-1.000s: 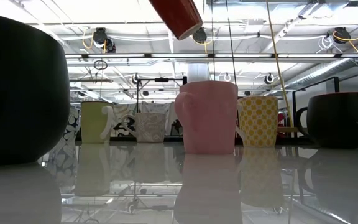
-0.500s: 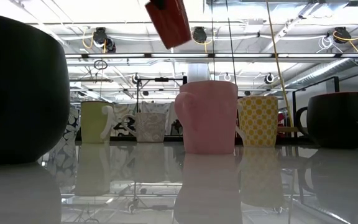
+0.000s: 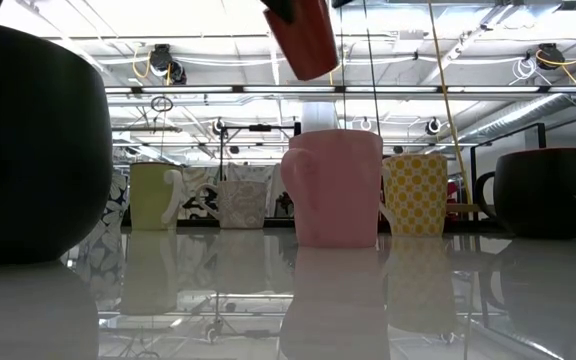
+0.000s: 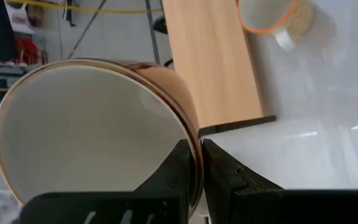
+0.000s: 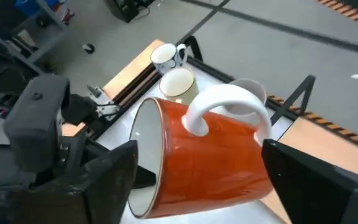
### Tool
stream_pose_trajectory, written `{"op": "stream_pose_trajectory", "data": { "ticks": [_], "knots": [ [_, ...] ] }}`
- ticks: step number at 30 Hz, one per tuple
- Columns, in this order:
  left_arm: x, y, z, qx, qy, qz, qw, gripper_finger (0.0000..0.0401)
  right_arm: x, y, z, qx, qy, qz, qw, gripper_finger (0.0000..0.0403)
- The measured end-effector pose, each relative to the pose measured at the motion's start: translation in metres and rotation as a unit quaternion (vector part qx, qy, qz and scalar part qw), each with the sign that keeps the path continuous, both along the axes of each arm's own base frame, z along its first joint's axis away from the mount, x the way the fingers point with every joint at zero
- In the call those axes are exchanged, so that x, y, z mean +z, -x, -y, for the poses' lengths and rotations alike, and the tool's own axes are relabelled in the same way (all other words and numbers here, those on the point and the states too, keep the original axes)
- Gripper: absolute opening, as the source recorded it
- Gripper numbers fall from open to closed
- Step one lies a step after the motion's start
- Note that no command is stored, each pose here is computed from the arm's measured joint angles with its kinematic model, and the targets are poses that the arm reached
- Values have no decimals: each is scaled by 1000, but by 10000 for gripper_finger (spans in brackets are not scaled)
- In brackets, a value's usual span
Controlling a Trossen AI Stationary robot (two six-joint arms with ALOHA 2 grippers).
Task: Place coffee mugs
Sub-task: Put the orange mug on the shelf
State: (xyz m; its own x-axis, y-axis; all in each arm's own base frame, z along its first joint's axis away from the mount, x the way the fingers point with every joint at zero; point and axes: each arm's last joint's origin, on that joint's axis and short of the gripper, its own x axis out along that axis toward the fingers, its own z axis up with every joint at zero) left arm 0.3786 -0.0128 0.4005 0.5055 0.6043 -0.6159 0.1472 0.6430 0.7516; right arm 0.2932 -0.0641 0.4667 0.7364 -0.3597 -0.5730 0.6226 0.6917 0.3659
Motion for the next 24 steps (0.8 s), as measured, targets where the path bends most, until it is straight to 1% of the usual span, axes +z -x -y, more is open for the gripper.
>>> {"op": "stream_pose_trajectory", "data": {
  "ticks": [5,8,14,17,20,24],
  "knots": [
    [2,-2,-7,-8,-13,-1,1000,22,-7,-2,6,11,-36,0,999,284],
    [2,-2,-12,-1,-13,-3,1000,22,-13,-4,7,8,-44,-5,999,268],
    [2,-2,-18,6,-12,-3,1000,22,-25,-7,8,9,-45,-28,999,247],
    [1,-2,-18,-2,0,-6,1000,22,-32,-9,9,11,-43,-41,998,234],
    [0,-2,-16,-7,6,-8,1000,22,-35,-8,8,12,-42,-57,997,212],
    [0,-3,-11,-13,9,-2,1000,26,-37,-6,8,11,-36,-74,997,171]
  ]
}}
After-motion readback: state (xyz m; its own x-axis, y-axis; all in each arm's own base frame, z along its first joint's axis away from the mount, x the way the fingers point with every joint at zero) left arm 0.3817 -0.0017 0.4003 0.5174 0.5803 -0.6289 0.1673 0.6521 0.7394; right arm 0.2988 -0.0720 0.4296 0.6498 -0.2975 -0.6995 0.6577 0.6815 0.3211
